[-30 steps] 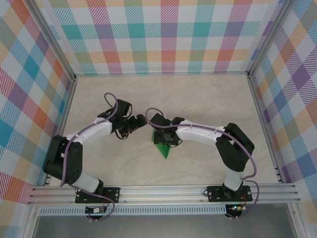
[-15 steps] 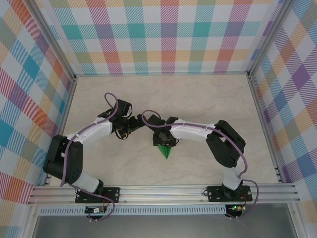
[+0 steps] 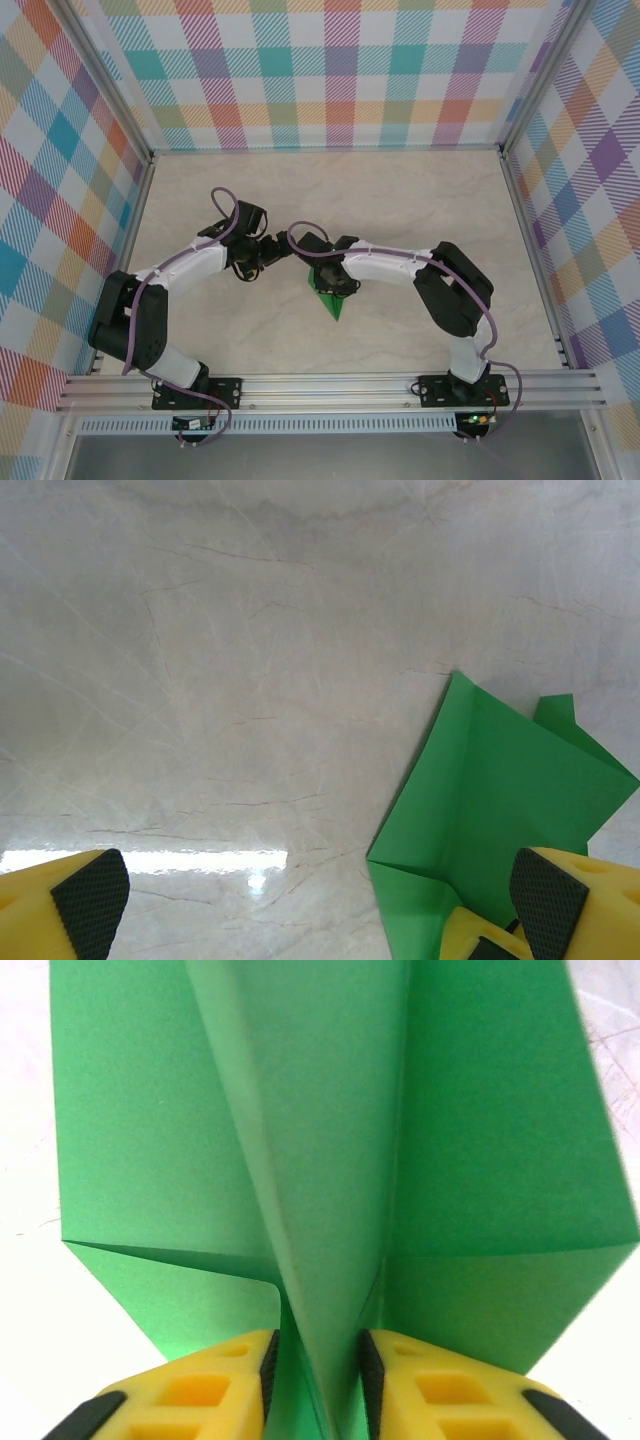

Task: Fold a paper plane with a square sheet of paper (pick it up from the middle)

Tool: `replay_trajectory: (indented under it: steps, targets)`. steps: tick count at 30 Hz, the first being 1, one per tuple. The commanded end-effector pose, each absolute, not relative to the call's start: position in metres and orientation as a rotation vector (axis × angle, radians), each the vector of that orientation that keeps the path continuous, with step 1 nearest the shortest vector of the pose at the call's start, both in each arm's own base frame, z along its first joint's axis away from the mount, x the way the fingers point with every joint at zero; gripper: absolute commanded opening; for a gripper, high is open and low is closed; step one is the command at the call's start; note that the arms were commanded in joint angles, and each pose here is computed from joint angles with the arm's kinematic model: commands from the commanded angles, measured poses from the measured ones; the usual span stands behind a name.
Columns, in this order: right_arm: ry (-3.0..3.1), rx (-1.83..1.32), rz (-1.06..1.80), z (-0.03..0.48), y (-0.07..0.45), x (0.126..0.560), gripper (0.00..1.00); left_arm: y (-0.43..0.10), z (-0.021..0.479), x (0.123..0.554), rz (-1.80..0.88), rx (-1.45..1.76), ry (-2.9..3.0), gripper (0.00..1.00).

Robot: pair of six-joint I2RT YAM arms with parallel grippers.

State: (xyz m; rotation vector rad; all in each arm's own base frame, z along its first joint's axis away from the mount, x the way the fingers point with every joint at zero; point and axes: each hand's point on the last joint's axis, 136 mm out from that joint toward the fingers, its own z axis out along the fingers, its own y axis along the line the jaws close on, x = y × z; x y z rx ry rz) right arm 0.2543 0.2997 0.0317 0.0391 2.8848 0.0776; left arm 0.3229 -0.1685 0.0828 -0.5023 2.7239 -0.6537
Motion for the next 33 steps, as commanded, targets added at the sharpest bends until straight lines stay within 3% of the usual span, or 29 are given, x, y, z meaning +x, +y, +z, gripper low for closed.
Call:
replay_trajectory:
  steps: [1,14,19,25,33]
  targets:
    - [2.89,0.061,0.04,0.029,0.295,0.252,0.25,-0.159,0.074,0.319,-0.604,-0.514,2.756,1.0]
    - [2.911,0.083,-0.006,0.017,0.289,0.252,0.24,-0.154,0.074,0.318,-0.573,-0.52,2.756,1.0]
    - [2.874,0.079,0.002,0.028,0.283,0.259,0.14,-0.152,0.074,0.318,-0.563,-0.523,2.76,1.0]
    - [2.758,0.026,0.05,0.063,0.26,0.289,0.11,-0.151,0.075,0.319,-0.566,-0.529,2.758,1.0]
    - [2.722,-0.071,0.366,0.075,0.249,0.347,0.1,-0.155,0.072,0.319,-0.594,-0.531,2.769,1.0]
